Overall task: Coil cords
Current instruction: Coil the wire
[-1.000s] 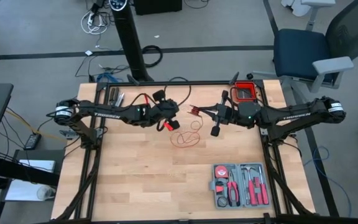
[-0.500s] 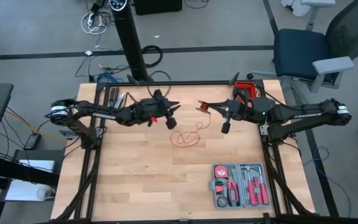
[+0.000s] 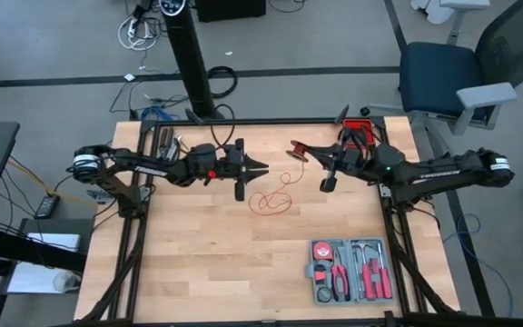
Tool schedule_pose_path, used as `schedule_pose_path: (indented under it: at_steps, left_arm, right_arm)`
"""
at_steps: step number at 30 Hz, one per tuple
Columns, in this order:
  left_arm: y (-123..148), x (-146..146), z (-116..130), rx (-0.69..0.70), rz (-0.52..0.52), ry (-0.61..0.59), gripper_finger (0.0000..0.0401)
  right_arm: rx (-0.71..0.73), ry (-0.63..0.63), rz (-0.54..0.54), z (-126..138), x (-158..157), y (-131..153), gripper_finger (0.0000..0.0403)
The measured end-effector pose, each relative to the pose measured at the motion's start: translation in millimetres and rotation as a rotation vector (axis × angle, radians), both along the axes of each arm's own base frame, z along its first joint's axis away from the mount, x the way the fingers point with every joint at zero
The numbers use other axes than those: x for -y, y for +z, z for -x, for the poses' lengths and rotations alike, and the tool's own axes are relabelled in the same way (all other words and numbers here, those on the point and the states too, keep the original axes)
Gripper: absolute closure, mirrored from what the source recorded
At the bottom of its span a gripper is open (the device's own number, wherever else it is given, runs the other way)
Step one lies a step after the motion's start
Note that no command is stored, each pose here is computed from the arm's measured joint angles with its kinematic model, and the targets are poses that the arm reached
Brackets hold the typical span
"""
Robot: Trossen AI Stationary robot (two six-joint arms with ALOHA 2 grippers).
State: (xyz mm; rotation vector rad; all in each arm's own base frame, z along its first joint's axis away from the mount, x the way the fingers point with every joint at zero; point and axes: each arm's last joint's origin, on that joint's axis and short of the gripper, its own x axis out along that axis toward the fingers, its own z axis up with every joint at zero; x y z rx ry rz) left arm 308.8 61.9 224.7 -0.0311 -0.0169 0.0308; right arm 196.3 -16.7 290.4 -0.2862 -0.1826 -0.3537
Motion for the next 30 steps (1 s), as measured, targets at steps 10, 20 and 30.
schedule_pose_path:
  at_steps: [10, 20, 30]
  left_arm:
    - [-14.1, 4.5, -20.9, -0.062, -0.025, -0.009, 0.0272]
    - [-21.2, 0.3, -30.4, -0.087, -0.033, 0.03, 0.0263]
    - [-3.1, -1.8, -20.3, -0.09, -0.031, 0.037, 0.0263]
  right_arm:
    - [0.091, -0.027, 0.01, -18.0, 9.6, -11.1, 0.0402]
    - [0.099, 0.033, 0.018, -27.1, 8.7, -17.2, 0.0402]
    - [-0.032, 0.314, -0.113, -26.8, 15.4, -28.8, 0.0402]
